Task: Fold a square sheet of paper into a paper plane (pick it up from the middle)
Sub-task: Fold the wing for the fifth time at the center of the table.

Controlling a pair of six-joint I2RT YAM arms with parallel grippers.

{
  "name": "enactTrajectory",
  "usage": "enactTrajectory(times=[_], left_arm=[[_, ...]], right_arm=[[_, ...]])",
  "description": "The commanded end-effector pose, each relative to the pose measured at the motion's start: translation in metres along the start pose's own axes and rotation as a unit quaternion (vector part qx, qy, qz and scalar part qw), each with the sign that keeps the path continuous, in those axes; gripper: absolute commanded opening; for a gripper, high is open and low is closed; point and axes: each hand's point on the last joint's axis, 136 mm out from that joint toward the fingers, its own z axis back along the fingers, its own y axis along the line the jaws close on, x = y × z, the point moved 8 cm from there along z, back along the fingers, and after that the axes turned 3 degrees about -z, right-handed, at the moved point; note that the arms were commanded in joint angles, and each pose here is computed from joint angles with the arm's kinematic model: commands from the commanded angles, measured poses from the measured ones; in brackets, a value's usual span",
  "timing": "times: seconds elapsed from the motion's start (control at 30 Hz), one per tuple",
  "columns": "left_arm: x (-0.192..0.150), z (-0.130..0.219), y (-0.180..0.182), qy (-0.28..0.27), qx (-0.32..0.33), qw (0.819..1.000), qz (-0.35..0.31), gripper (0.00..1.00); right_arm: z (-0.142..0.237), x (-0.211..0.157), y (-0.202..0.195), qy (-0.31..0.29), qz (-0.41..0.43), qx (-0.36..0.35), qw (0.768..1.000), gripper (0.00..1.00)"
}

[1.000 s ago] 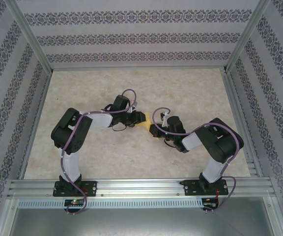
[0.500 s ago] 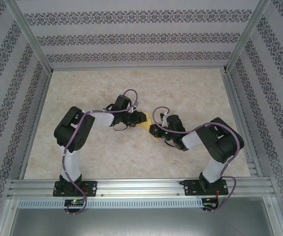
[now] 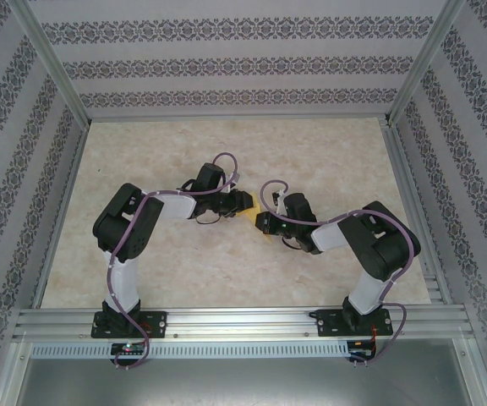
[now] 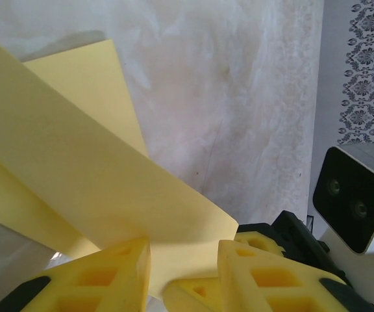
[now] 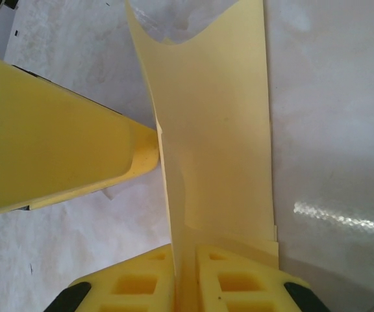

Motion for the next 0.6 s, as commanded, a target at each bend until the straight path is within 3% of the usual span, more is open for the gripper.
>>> enactTrajectory(times=[0.0,0.57], left_arm=[[0.001,0.002,-0.02,-0.008,-0.036,0.999,-0.025,0.33],[0.004,-0.006,0.001,-0.013,0.034,0.999,0.039,0.3]], right_arm=[[0.001,0.01,0.005,-0.004,0.016,0.008,1.0,0.15],[0.005,0.021,0.013,-0.002,0.06,-0.017,0.998,0.23]])
